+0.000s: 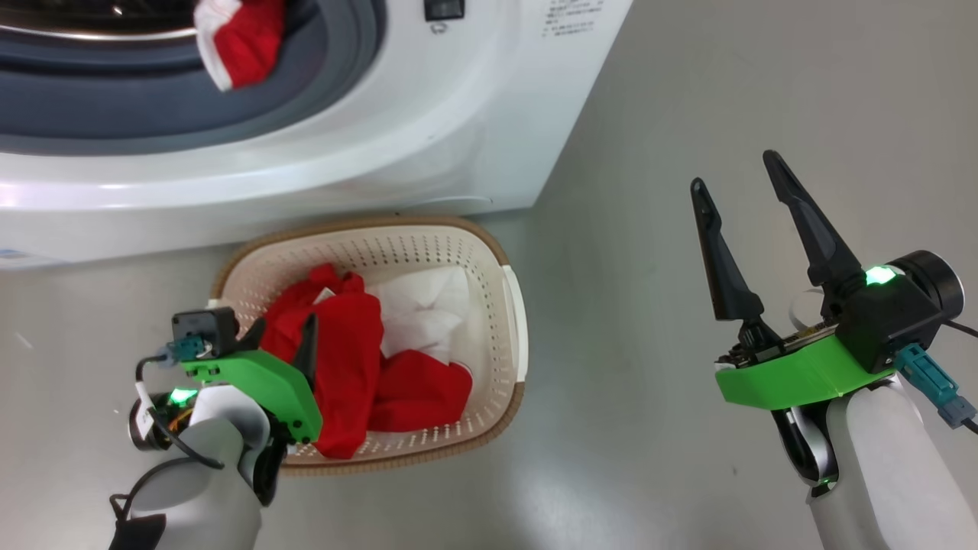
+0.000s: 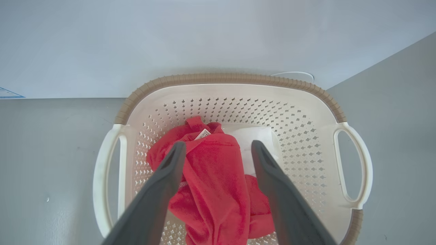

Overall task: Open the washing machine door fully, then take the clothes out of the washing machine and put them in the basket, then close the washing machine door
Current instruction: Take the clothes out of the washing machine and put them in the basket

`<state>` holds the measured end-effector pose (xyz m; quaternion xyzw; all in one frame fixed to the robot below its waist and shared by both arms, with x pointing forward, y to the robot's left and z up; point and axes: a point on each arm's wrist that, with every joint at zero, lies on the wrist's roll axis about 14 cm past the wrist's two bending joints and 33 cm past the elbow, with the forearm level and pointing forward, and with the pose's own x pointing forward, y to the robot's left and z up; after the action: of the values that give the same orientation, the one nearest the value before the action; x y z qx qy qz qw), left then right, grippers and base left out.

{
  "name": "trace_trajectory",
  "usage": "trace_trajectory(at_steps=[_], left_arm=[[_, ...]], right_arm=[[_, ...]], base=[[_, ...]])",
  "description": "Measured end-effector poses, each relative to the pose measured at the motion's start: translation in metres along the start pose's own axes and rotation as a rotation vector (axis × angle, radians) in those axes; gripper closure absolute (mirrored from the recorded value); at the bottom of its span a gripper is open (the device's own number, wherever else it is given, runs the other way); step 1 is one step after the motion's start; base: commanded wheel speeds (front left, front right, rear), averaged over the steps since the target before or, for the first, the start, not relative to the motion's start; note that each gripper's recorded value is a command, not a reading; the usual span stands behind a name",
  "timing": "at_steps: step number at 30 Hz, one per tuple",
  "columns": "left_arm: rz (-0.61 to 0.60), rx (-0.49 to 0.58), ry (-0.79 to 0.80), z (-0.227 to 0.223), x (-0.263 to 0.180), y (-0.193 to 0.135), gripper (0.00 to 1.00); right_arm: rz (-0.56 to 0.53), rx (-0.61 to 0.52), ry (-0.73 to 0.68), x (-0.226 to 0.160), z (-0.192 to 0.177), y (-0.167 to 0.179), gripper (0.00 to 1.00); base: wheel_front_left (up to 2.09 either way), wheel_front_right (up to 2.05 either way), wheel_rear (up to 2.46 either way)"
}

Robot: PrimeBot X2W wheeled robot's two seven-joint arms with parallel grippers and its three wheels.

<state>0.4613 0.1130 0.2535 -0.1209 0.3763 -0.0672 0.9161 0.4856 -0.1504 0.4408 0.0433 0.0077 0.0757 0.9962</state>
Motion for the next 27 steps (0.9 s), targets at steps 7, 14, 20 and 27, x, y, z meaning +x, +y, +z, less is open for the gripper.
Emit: trace_trajectory(at_steps=[7, 14, 20, 27], left_arm=[[-0.011, -0.014, -0.126, 0.036, -0.017, -0.006, 0.00], [-0.030, -0.038, -0.330, 0.078, -0.054, -0.013, 0.00], [-0.022, -0.002, -0.533, 0.114, -0.104, -0.014, 0.00], [-0.012, 0.014, -0.724, 0.143, -0.162, -0.014, 0.00]], right_arm=[[0.008, -0.012, -0.035, -0.002, 0.017, 0.004, 0.00], [0.006, -0.016, -0.047, -0.015, 0.030, 0.008, 0.00], [-0.005, -0.019, -0.072, -0.025, 0.045, 0.007, 0.00], [-0.014, -0.018, -0.096, -0.043, 0.059, 0.007, 0.00]], base=[[0.00, 0.00, 0.00], [0.00, 0.00, 0.00], [0.00, 0.00, 0.00], [0.00, 0.00, 0.00]])
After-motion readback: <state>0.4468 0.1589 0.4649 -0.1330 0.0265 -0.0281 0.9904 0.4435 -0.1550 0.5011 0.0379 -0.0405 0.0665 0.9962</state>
